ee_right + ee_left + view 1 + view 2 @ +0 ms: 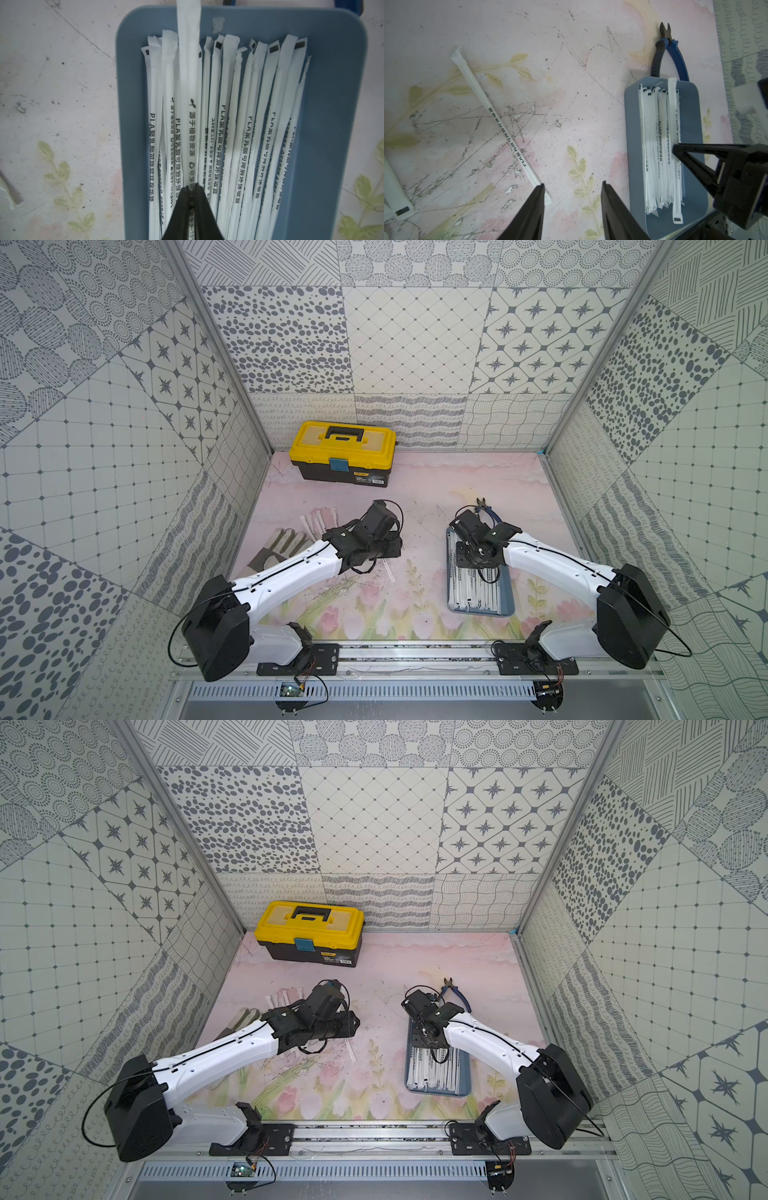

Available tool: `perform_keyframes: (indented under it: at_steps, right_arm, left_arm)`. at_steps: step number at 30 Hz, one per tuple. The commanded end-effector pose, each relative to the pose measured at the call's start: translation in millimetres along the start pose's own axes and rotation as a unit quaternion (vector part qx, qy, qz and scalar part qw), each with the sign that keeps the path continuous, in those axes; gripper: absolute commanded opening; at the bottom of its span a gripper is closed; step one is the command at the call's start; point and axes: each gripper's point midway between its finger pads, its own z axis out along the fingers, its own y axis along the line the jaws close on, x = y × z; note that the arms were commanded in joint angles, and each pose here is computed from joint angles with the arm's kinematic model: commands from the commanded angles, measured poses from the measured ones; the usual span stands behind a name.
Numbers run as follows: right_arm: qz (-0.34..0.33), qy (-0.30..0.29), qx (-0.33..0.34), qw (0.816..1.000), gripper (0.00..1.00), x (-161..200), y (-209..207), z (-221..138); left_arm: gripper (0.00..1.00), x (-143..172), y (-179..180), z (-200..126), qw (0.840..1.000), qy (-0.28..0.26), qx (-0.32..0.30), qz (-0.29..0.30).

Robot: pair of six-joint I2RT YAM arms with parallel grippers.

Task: Put the straws into the storage box
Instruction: Place the straw in the storage box.

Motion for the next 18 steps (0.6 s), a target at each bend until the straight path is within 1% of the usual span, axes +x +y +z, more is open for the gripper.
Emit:
perform_keyframes:
  at_steps: [1, 6, 9, 12, 15, 17, 18]
  right_arm:
    - [-0.004, -0.005, 0.0, 1.0, 0.09, -4.3, 6.3, 15.4]
    - [0.001, 0.001, 0.011, 1.0, 0.12, -4.2, 8.8, 31.4]
    - [-0.002, 0.011, 0.021, 1.0, 0.21, -3.6, 9.4, 32.8]
    - [-0.012, -0.006, 0.016, 1.0, 0.24, -9.2, 18.2, 8.4]
    - [-0.026, -0.029, -0.014, 0.999, 0.24, -12.3, 43.5, -20.5]
    - [-0.043, -0.032, -0.045, 0.998, 0.25, -9.4, 73.7, -28.4]
    - [-0.054, -0.033, -0.06, 0.996, 0.25, -8.8, 92.4, -28.6]
  left_arm:
    - [0.48, -0.8, -32.6, 8.3, 0.999, 0.001, 0.042, 0.032]
    - [0.48, 2.9, -30.3, 10.4, 0.999, 0.005, 0.037, 0.034]
    - [0.48, 2.0, -28.2, 8.8, 0.999, 0.003, 0.031, 0.04]
    - [0.48, -2.5, -21.2, 2.3, 0.999, -0.009, 0.013, 0.046]
    - [0.48, -10.5, -5.1, -6.7, 0.998, -0.03, -0.015, 0.044]
    - [0.48, -15.4, 18.1, -12.1, 0.998, -0.045, -0.049, 0.024]
    - [0.49, -14.9, 37.6, -15.1, 0.996, -0.046, -0.078, 0.004]
